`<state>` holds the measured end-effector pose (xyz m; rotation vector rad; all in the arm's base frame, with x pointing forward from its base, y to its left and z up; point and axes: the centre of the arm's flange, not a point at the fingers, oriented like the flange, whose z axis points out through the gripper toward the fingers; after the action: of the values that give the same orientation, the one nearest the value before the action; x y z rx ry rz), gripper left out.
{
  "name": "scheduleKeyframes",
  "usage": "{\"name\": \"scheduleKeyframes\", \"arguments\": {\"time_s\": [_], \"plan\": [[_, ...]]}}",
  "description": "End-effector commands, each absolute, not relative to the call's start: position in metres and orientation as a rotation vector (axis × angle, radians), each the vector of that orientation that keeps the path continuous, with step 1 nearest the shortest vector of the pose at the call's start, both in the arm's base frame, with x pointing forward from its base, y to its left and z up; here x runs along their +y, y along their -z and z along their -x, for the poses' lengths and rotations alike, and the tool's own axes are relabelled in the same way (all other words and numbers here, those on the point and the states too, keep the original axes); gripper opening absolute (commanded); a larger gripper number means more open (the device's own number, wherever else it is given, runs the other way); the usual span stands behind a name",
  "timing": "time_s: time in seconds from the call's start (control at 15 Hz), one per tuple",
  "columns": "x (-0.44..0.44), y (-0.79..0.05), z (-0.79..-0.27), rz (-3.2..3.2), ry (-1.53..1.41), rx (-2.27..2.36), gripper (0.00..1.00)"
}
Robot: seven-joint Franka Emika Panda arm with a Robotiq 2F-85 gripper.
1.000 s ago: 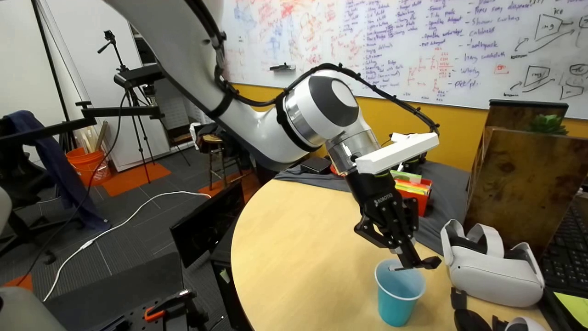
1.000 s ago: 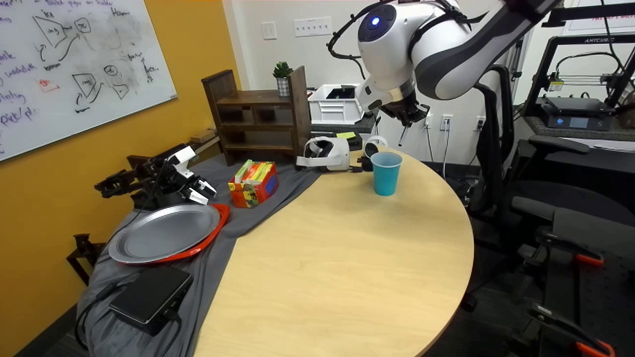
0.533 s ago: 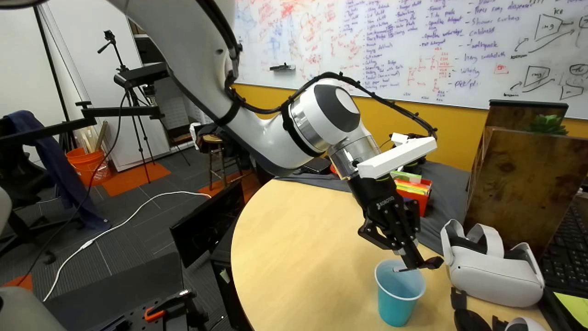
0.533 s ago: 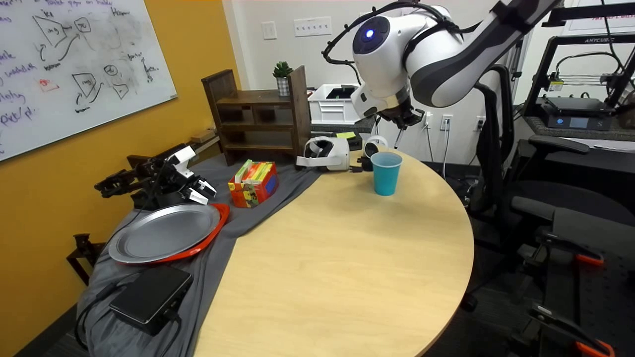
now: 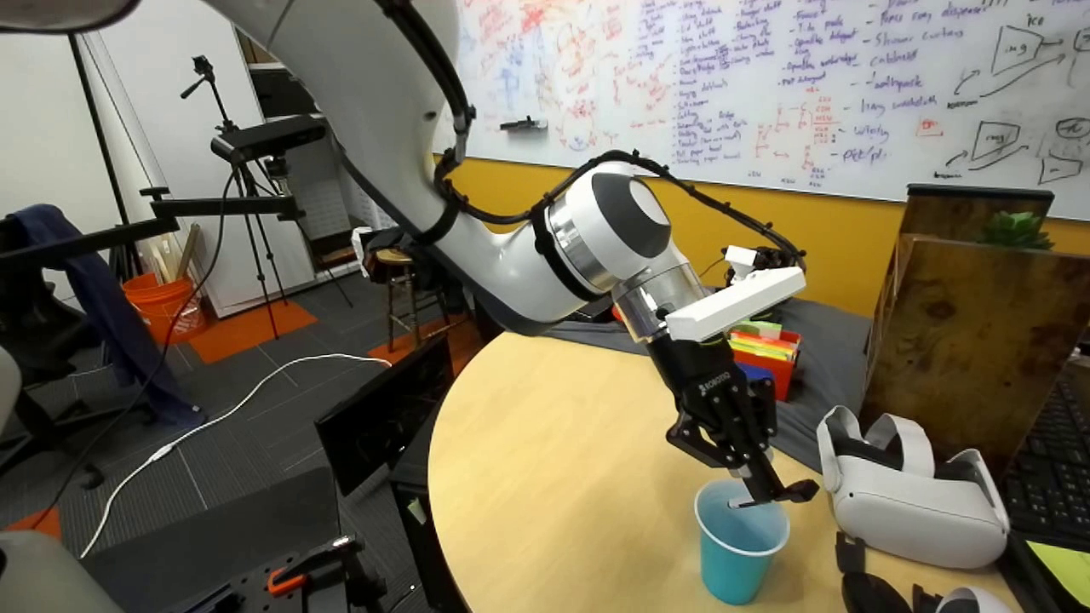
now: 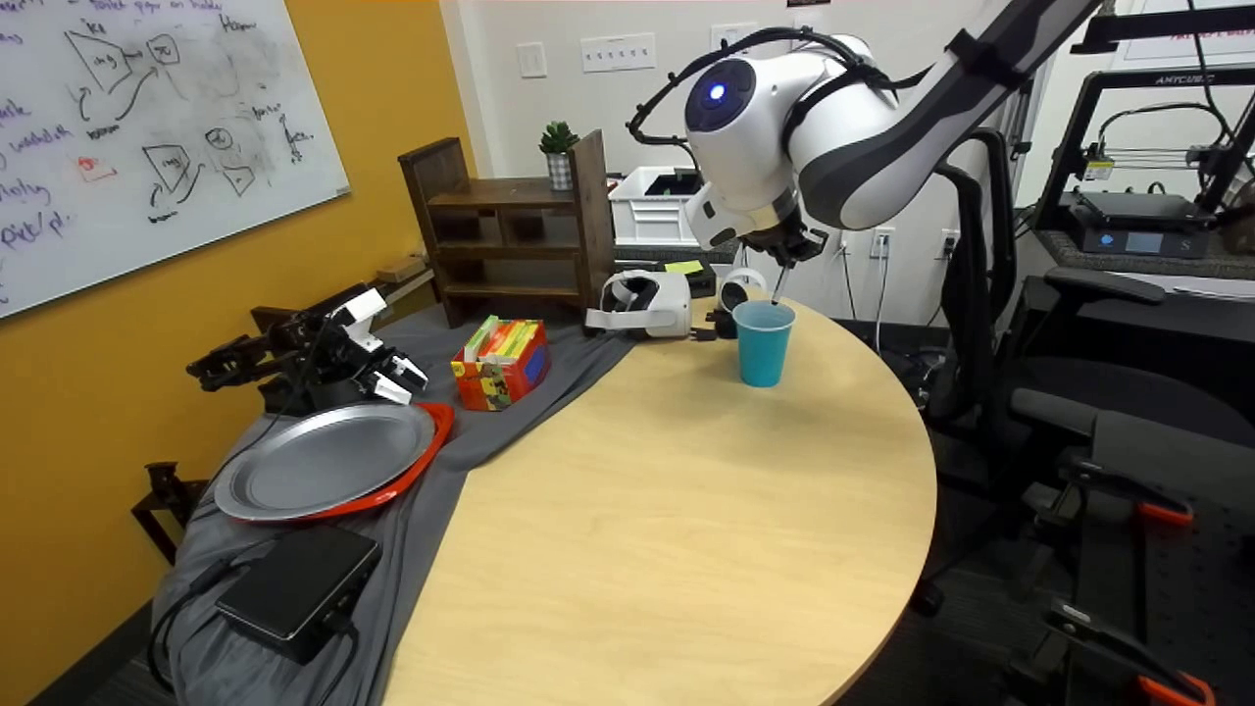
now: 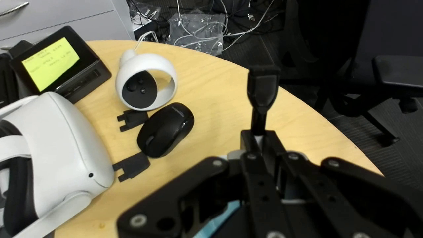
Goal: Get the marker from the table and place it in the blue cup
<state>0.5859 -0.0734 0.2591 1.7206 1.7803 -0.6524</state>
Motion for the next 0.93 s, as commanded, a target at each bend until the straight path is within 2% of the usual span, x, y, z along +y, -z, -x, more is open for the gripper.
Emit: {"name": "scheduleKeyframes", "arguments": {"time_s": [0.0,0.87], "plan": [[-0.07,-0.252,-0.595,-1.714,0.641,1.763,0.03],[-0.061,-0.227,-0.602,-1.698,0.666,1.797,0.03]]}}
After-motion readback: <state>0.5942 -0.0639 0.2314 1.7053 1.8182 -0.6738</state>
